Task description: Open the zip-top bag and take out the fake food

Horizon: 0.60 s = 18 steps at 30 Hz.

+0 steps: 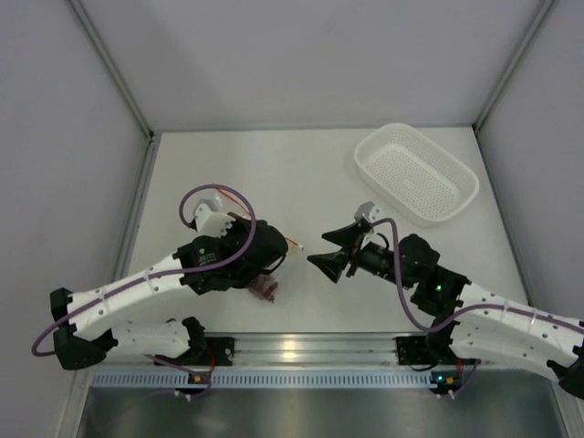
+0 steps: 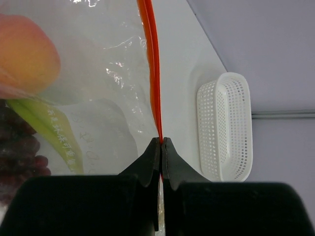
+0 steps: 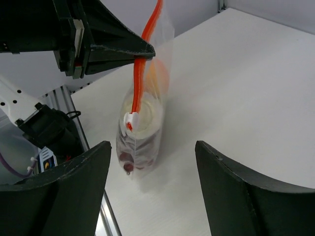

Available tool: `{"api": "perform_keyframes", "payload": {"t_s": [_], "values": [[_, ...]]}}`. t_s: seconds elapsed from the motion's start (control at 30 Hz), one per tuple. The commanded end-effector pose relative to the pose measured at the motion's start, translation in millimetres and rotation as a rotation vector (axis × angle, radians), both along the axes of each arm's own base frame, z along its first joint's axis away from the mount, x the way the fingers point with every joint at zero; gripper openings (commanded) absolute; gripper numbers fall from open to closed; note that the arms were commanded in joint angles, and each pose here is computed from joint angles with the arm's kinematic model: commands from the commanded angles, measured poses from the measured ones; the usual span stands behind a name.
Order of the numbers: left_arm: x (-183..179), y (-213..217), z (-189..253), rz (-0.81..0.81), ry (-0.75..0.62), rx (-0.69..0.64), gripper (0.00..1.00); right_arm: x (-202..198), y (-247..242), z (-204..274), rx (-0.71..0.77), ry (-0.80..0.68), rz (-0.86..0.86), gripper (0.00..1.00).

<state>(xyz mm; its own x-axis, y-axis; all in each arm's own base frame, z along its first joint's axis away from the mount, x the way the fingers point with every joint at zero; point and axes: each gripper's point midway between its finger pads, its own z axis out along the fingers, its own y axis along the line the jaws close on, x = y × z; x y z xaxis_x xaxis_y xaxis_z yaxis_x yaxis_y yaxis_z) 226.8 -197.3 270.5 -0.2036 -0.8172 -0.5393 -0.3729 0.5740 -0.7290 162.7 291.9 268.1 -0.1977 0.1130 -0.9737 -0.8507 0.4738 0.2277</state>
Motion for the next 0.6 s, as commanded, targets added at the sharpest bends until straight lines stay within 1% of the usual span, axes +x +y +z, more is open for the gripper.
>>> {"api": "perform_keyframes", "payload": {"t_s": [0.0, 0.07, 0.17, 0.2, 0.33, 0.5, 0.57], "values": [[5, -2, 22, 0.070, -0.063, -0.197, 0.00, -3, 13, 17, 0.056, -0.116, 0.017, 0.69], [5, -2, 21, 0.072, -0.058, -0.206, 0.00, -8, 18, 23, 0.093, -0.148, 0.031, 0.68], [5, -5, 18, 0.073, -0.050, -0.217, 0.00, -9, 23, 22, 0.119, -0.159, 0.036, 0.63], [5, -5, 18, 0.074, -0.049, -0.221, 0.00, -8, 24, 21, 0.118, -0.161, 0.033, 0.57], [4, -6, 15, 0.079, -0.040, -0.240, 0.00, 9, 21, 16, 0.111, -0.169, -0.067, 0.50], [4, -6, 14, 0.077, -0.037, -0.245, 0.00, 20, 16, 15, 0.119, -0.199, -0.133, 0.47], [4, -6, 13, 0.076, -0.037, -0.253, 0.00, 24, 18, 13, 0.106, -0.202, -0.144, 0.44]]}}
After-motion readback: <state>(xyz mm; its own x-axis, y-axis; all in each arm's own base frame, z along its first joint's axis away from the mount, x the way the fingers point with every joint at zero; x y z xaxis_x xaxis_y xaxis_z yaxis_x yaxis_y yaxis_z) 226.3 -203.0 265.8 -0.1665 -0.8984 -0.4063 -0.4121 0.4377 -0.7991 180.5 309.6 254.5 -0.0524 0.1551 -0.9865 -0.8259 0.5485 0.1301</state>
